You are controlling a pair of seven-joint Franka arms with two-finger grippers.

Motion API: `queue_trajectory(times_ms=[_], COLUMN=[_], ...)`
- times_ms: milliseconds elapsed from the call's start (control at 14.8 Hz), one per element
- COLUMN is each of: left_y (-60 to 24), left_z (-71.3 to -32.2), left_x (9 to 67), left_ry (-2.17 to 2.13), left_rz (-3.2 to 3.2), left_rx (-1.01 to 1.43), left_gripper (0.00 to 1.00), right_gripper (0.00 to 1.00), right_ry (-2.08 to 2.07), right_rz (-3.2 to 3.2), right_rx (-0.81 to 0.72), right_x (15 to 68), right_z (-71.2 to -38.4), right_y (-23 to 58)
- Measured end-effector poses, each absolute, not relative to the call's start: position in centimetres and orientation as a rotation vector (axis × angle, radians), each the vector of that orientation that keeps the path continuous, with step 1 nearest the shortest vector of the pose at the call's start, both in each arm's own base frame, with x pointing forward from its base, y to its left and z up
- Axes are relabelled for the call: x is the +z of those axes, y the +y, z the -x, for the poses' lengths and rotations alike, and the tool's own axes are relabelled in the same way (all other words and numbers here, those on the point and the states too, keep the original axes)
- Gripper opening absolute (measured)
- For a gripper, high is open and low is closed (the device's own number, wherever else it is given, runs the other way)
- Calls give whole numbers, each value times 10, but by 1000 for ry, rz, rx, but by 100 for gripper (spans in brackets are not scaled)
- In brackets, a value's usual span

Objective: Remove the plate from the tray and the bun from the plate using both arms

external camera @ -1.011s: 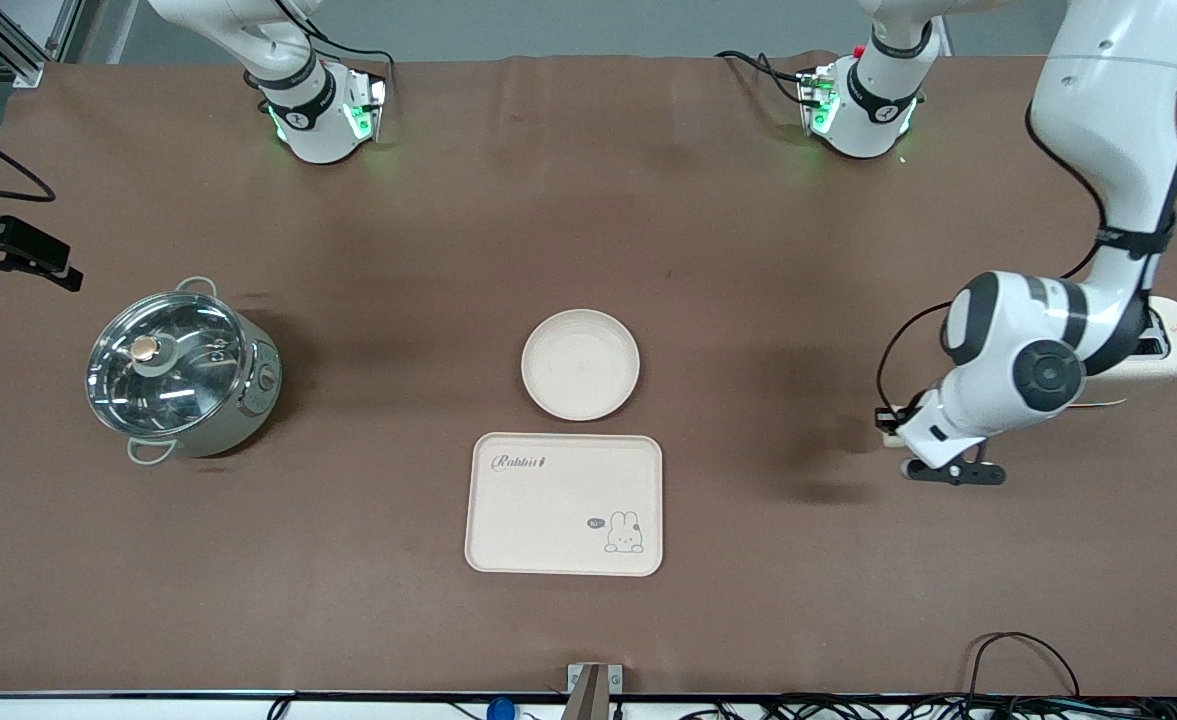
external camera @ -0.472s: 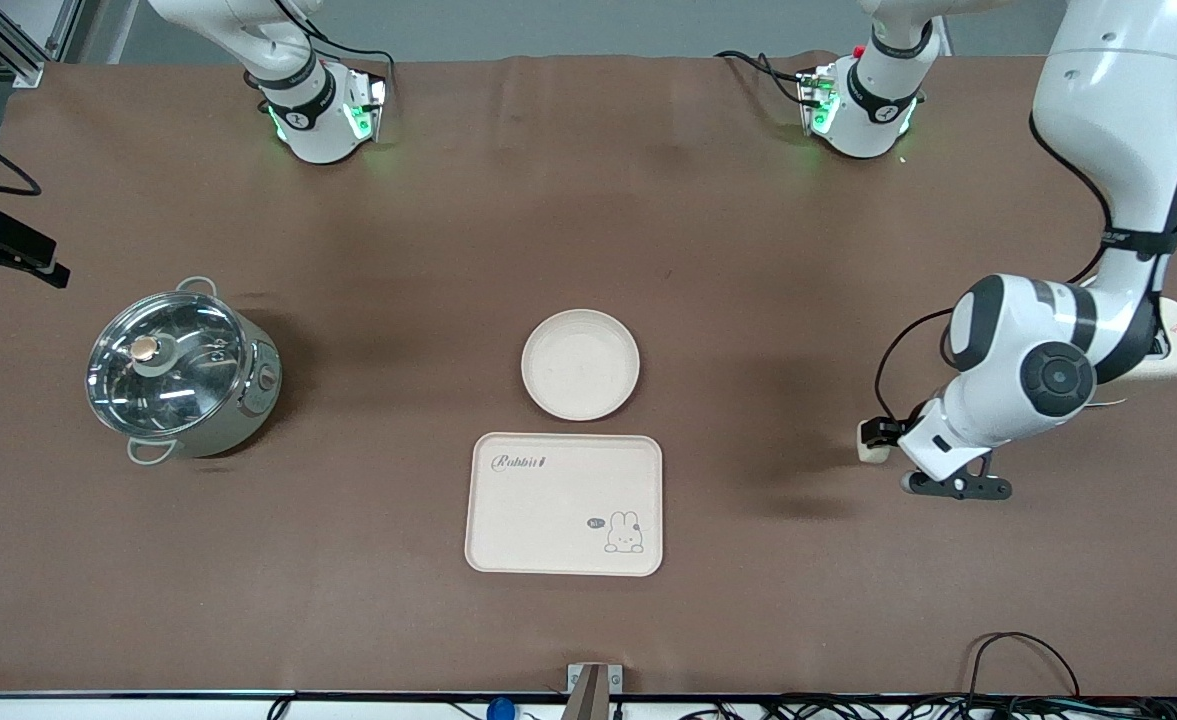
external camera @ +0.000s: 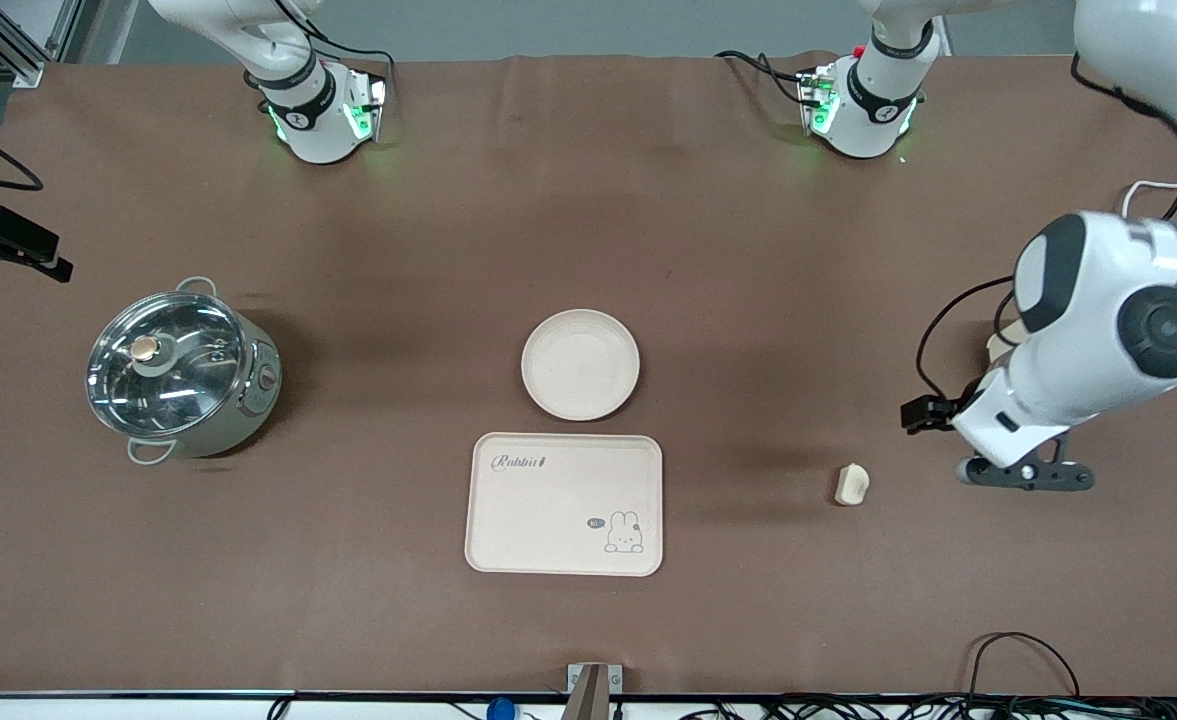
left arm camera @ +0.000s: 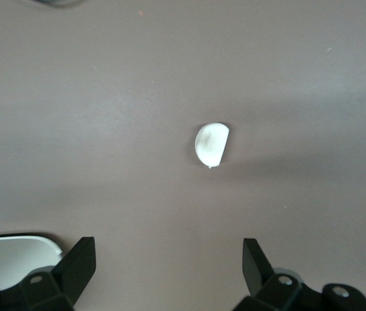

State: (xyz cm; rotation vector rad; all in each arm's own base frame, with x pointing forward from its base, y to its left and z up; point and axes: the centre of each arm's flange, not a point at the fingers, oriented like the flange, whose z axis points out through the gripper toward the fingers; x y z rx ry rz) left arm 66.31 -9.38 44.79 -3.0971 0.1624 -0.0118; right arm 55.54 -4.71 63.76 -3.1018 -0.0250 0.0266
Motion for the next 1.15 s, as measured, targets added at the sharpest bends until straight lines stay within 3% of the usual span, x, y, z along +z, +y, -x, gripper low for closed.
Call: queue_trajectory(times_ms=[270, 607, 809, 1146], left_y=[-105, -108, -76, -71], left_z=[-620, -538, -519, -537], left_x=[537, 641, 646, 634], left_ry=[178, 170, 184, 157], left_rz=[3050, 3072, 3085, 3107], left_rx=[0, -41, -41, -64], left_gripper=[100, 100, 100, 100], right_gripper=[100, 100, 100, 100], right_ry=[-44, -45, -44, -43], right_rz=[3100, 3100, 3100, 3101], right_rx=[54, 54, 53, 53], right_x=[636, 637, 638, 638], right_z=[-554, -554, -554, -554], right_y=[-41, -40, -41, -41])
